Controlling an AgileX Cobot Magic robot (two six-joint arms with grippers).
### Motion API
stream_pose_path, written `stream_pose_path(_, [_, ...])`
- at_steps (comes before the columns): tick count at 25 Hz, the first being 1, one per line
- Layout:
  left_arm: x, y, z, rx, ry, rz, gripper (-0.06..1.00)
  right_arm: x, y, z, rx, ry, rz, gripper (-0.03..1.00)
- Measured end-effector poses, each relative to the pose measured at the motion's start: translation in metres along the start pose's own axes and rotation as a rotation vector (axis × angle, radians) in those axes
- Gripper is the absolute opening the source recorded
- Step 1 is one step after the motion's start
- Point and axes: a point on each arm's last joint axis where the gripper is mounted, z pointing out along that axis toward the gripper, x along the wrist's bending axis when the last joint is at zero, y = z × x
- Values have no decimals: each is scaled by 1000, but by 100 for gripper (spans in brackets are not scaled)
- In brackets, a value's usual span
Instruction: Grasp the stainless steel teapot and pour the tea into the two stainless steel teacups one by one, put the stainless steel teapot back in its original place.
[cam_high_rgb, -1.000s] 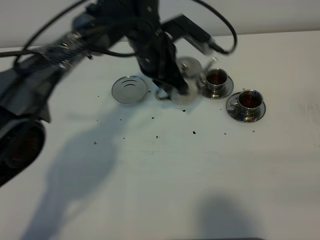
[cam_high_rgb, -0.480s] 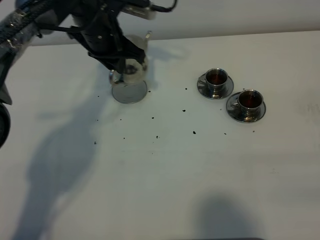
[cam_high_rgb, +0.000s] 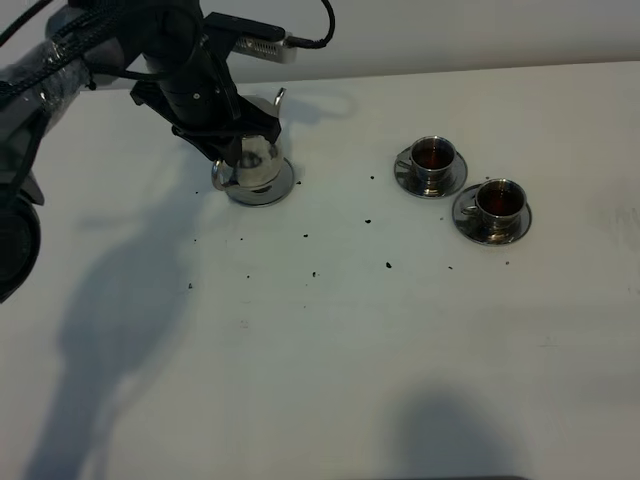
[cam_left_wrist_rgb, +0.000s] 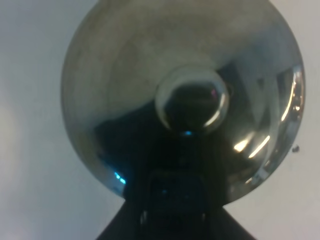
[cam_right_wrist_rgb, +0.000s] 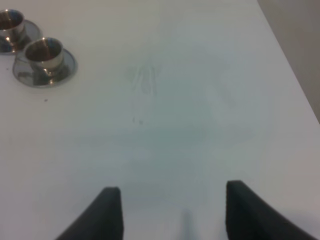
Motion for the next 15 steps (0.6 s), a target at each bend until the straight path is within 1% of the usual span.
stream_pose_path(6, [1, 5, 2, -53, 3, 2, 24, 0, 0, 0, 0, 0, 0, 45])
stream_pose_path(11, [1, 6, 10, -42, 3, 6, 24, 0, 0, 0, 0, 0, 0, 45])
stream_pose_path(15, [1, 6, 20, -33, 2, 27, 24, 0, 0, 0, 0, 0, 0, 45])
